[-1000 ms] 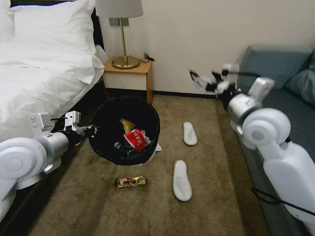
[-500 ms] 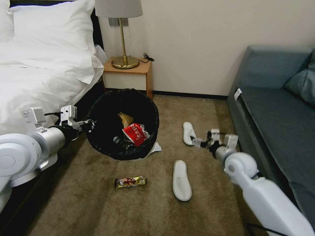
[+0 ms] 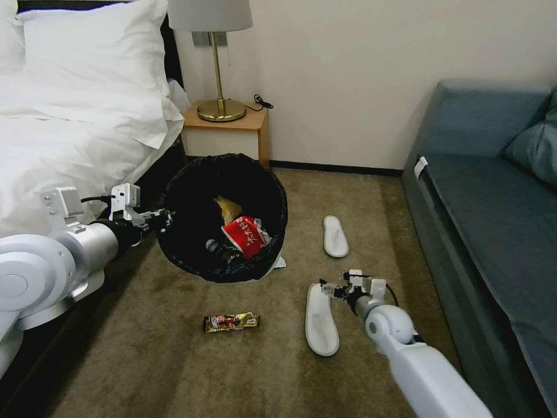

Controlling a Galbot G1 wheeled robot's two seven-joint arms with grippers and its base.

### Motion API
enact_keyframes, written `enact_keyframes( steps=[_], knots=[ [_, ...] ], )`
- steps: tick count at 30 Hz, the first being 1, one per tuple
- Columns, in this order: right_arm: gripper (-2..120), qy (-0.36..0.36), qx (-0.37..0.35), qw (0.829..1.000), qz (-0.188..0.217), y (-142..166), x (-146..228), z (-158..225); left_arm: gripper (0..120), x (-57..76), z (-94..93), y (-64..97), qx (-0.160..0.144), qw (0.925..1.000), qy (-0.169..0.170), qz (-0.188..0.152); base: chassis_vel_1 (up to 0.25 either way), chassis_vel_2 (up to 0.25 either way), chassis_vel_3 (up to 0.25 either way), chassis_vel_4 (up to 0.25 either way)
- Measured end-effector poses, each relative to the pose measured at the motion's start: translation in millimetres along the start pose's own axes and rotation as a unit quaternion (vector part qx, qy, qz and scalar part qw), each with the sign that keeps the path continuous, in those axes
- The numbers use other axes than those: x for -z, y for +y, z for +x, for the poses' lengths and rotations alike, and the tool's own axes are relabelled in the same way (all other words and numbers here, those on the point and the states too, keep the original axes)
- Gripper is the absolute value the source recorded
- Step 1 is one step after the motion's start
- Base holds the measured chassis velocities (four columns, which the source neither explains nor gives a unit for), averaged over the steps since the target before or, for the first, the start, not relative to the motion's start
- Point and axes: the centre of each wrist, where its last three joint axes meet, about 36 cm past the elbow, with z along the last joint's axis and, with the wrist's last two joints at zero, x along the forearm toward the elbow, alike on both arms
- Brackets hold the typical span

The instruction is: Pick up the trash bin, then pick up the garbage on the floor and place it into the trash bin.

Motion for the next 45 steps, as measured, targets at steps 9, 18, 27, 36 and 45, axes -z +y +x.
enact_keyframes(
  steps=[9, 18, 27, 36, 45],
  knots=[
    [100, 0.019, -0.002, 1.000, 0.017, 18, -32, -21, 3, -1.7, -1.6, 1.0, -0.006, 1.0000, -0.002, -0.001, 0.000, 0.000, 0.000, 0.000],
    [100, 0.043, -0.031, 0.998, 0.029, 14, -64, -30, 3, -3.7, -1.4, -0.1, -0.006, 1.0000, 0.000, -0.003, 0.000, 0.000, 0.000, 0.000],
    [99, 0.053, -0.041, 0.997, 0.049, 13, -92, -30, 3, -6.0, -2.5, -1.5, -0.006, 1.0000, -0.003, -0.006, 0.000, 0.000, 0.000, 0.000],
    [95, 0.051, -0.034, 0.996, 0.069, 18, -99, -33, 3, -7.7, -4.2, -1.2, -0.007, 1.0000, -0.002, -0.006, 0.000, 0.000, 0.000, 0.000],
    [67, 0.054, -0.025, 0.995, 0.076, 30, -109, -28, 3, -8.6, -7.1, 0.8, -0.004, 1.0000, -0.001, -0.003, 0.000, 0.000, 0.000, 0.000]
  ],
)
